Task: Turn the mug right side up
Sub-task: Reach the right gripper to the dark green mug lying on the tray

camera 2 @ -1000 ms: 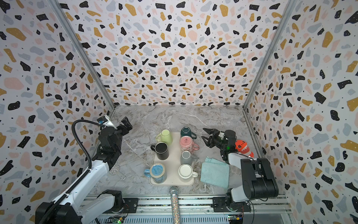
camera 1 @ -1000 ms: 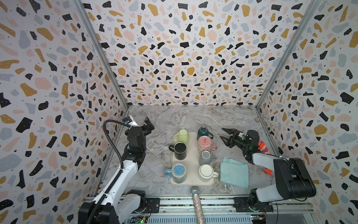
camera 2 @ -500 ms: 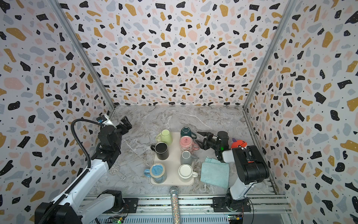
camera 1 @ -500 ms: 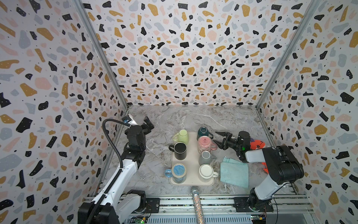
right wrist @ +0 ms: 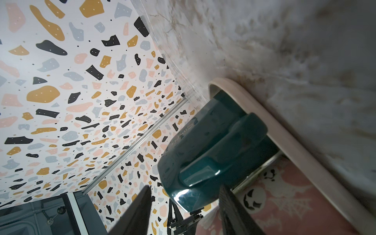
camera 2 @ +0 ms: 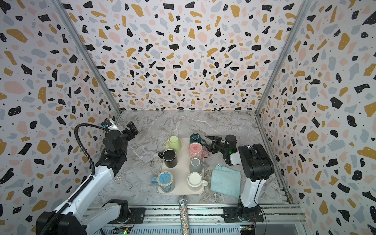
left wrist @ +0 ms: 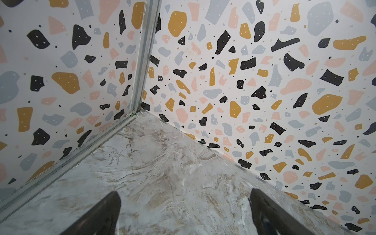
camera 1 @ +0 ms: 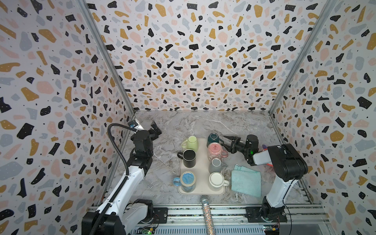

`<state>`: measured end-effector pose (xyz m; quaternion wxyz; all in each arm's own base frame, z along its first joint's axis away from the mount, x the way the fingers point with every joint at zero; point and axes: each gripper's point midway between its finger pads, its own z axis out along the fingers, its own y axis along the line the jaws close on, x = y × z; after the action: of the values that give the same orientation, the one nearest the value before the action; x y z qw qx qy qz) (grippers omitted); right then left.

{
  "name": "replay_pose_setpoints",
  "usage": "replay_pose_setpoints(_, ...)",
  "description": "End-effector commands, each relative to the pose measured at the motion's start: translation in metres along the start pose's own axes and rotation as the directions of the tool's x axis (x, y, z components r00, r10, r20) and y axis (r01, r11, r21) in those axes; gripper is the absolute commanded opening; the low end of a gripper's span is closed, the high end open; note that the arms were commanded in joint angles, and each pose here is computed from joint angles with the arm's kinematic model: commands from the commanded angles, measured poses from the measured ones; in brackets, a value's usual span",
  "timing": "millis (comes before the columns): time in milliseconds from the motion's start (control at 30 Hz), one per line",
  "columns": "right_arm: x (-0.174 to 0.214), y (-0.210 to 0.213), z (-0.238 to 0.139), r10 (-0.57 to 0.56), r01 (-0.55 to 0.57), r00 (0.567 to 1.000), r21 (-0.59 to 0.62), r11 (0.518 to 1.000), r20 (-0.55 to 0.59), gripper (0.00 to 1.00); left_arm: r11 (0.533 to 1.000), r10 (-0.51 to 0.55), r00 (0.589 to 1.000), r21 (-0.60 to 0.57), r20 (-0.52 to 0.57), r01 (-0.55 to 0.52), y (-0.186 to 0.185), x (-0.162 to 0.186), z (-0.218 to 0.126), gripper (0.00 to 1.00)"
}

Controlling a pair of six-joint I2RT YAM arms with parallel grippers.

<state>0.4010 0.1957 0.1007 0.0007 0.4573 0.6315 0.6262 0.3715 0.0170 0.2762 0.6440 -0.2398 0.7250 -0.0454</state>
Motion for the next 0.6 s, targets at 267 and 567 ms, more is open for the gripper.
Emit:
replay_pose_setpoints(267,-0.006,0.009,0.017,-0.005,0.004,1.000,-0.020,1.000,-0.023,0.55,1.000,0.002,0.999,-0.013,0.052,-0.001,-0.002,-0.020,0.001,1.00)
replay_pose_setpoints(567,-0.014,0.010,0.026,0.005,-0.006,1.000,-0.029,1.000,-0.017,0.54,1.000,0.005,0.999,-0.019,0.054,-0.004,-0.001,-0.021,0.002,1.00)
